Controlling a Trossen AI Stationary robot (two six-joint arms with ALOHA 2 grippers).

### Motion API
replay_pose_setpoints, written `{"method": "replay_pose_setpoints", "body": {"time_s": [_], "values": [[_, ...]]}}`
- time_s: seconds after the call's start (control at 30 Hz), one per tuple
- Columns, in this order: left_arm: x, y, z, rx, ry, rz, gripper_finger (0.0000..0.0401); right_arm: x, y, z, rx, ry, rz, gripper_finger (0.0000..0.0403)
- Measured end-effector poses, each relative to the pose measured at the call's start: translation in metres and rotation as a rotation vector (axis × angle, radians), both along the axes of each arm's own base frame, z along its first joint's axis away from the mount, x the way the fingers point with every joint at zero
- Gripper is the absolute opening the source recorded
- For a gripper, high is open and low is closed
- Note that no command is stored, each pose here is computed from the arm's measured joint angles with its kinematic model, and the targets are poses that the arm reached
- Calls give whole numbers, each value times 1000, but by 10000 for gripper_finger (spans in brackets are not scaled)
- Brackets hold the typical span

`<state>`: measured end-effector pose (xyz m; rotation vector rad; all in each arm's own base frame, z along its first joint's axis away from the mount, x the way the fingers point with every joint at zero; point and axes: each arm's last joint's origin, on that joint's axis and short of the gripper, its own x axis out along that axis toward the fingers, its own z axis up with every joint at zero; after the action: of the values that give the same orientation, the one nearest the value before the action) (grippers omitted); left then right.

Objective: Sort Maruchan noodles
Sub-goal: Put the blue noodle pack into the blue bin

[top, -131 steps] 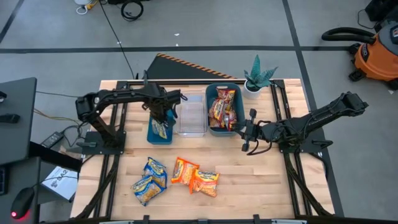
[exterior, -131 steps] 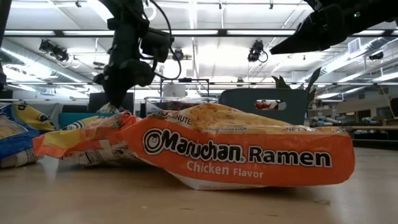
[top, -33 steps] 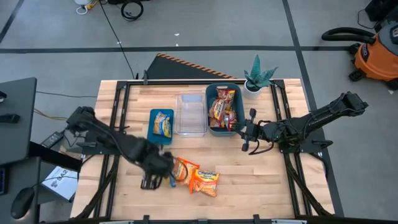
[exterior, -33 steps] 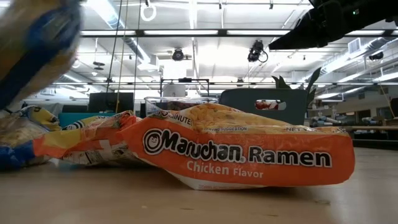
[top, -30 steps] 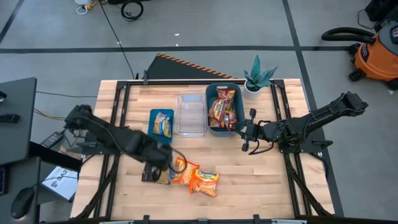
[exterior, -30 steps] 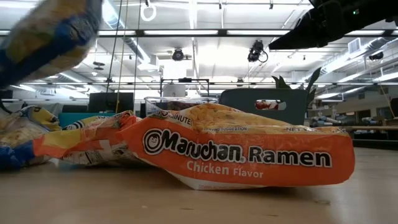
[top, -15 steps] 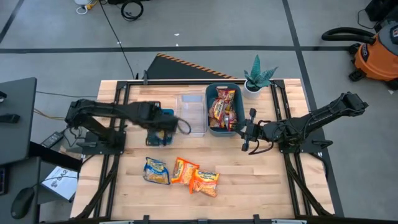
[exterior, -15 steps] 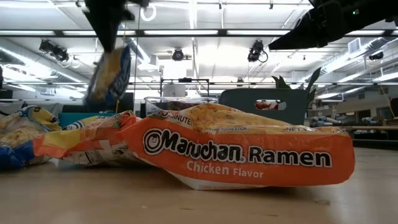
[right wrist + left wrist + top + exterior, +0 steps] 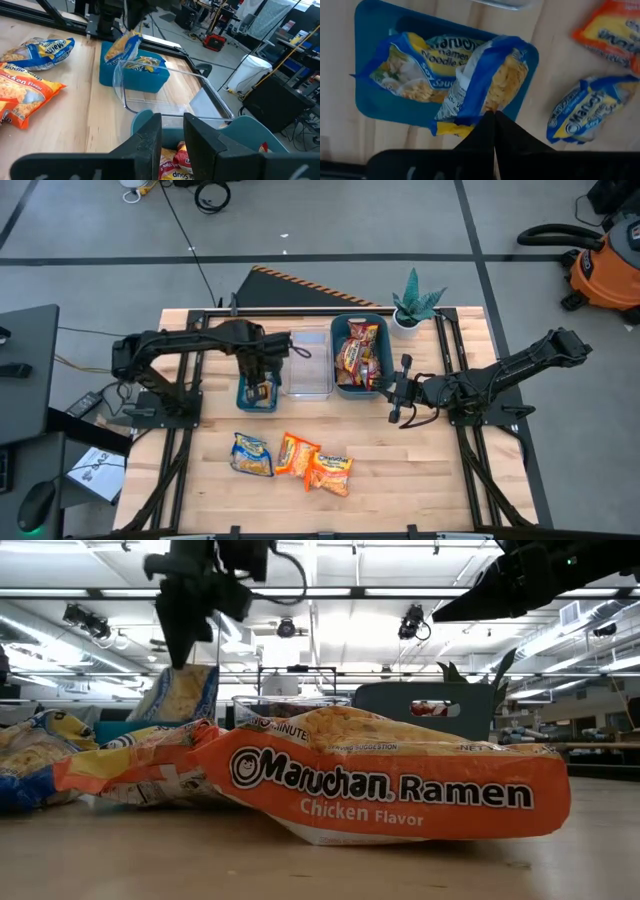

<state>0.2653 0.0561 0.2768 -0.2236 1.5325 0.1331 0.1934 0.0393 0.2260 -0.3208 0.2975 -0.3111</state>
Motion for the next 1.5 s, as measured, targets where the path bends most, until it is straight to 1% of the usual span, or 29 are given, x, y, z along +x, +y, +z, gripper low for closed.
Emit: {"method": "replay_pose_setpoints", "body": {"time_s": [0.07,0.27,0.33,0.37,0.43,0.53,0.6,0.73,0.8,0.9,1.0,1.13,1.23,1.33,1.5], "values": [[2,8,-6,-12,5,16,2,0,0,0,0,0,0,87],[5,28,-33,-33,52,-11,2,0,0,0,5,-1,-1,87],[7,33,-43,-25,43,-17,7,0,0,0,5,-1,-1,87],[8,36,-48,-4,37,-14,14,0,0,0,5,1,-1,87],[11,41,-52,34,16,-6,35,0,0,0,5,1,-2,87],[12,41,-50,40,12,-4,80,0,0,0,4,3,-2,87],[10,41,-42,37,39,6,111,0,0,-1,3,5,-2,87],[9,34,-18,19,84,115,158,0,0,-1,3,6,-2,87],[14,26,-5,12,69,158,171,0,0,-1,3,6,-2,87],[20,4,12,20,50,141,177,0,0,-1,3,6,-2,87],[26,-26,15,10,39,122,175,0,0,-1,6,4,-3,87],[27,-74,0,17,60,-22,168,0,0,-1,17,5,16,87],[21,-104,-14,21,97,-124,163,0,1,-1,18,5,20,87],[12,-124,-28,49,128,-193,158,0,1,-1,18,5,20,87],[0,-149,-55,53,128,-279,155,0,0,-1,18,4,19,87]]}}
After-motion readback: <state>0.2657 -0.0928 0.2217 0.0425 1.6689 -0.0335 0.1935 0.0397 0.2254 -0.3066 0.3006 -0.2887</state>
